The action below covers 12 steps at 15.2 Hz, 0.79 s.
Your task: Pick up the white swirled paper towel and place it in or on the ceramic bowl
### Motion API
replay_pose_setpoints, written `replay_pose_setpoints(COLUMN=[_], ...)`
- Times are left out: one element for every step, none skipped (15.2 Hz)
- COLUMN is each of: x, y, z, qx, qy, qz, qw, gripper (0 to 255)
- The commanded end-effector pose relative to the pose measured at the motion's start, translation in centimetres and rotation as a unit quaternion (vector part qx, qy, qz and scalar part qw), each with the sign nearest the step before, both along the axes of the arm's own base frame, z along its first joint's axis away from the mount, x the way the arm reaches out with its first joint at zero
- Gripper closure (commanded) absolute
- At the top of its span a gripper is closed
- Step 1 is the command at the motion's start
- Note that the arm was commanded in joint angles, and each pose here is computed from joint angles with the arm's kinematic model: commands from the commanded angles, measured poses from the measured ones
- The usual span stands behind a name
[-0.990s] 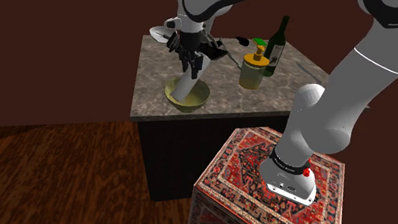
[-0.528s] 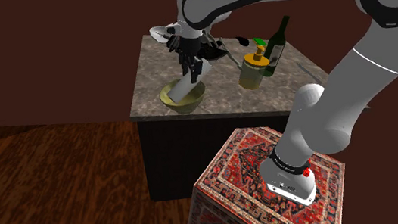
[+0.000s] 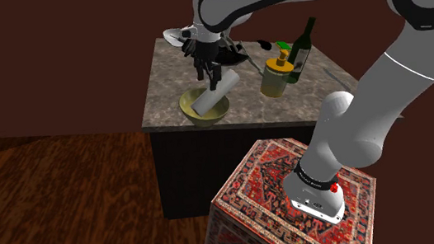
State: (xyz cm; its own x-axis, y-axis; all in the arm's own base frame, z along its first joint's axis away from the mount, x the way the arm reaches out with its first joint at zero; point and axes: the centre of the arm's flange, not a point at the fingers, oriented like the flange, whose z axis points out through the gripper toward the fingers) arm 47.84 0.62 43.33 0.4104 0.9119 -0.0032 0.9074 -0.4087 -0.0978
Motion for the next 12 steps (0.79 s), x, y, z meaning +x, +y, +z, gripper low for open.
replay_pose_setpoints(x=[0.0, 0.1, 0.2, 0.4, 0.4, 0.4, 0.4, 0.4, 0.4, 0.4, 0.4, 0.4], y=[0.0, -0.1, -0.1, -0.2, -0.2, -0.2, -0.2, -0.2, -0.2, -0.2, -0.2, -0.2], z=[0.0, 1.3, 2.6, 3.9, 5.0, 5.0, 5.0, 5.0, 5.0, 5.0, 5.0, 5.0], qx=[0.0, 0.0, 0.0, 0.0, 0.0, 0.0, 0.0, 0.0, 0.0, 0.0, 0.0, 0.0], qy=[0.0, 0.0, 0.0, 0.0, 0.0, 0.0, 0.0, 0.0, 0.0, 0.0, 0.0, 0.0], qz=[0.0, 0.0, 0.0, 0.0, 0.0, 0.0, 0.0, 0.0, 0.0, 0.0, 0.0, 0.0], qw=[1.0, 1.0, 1.0, 1.0, 1.0, 1.0, 1.0, 1.0, 1.0, 1.0, 1.0, 1.0], gripper=[0, 0, 0, 0, 0, 0, 0, 0, 0, 0, 0, 0])
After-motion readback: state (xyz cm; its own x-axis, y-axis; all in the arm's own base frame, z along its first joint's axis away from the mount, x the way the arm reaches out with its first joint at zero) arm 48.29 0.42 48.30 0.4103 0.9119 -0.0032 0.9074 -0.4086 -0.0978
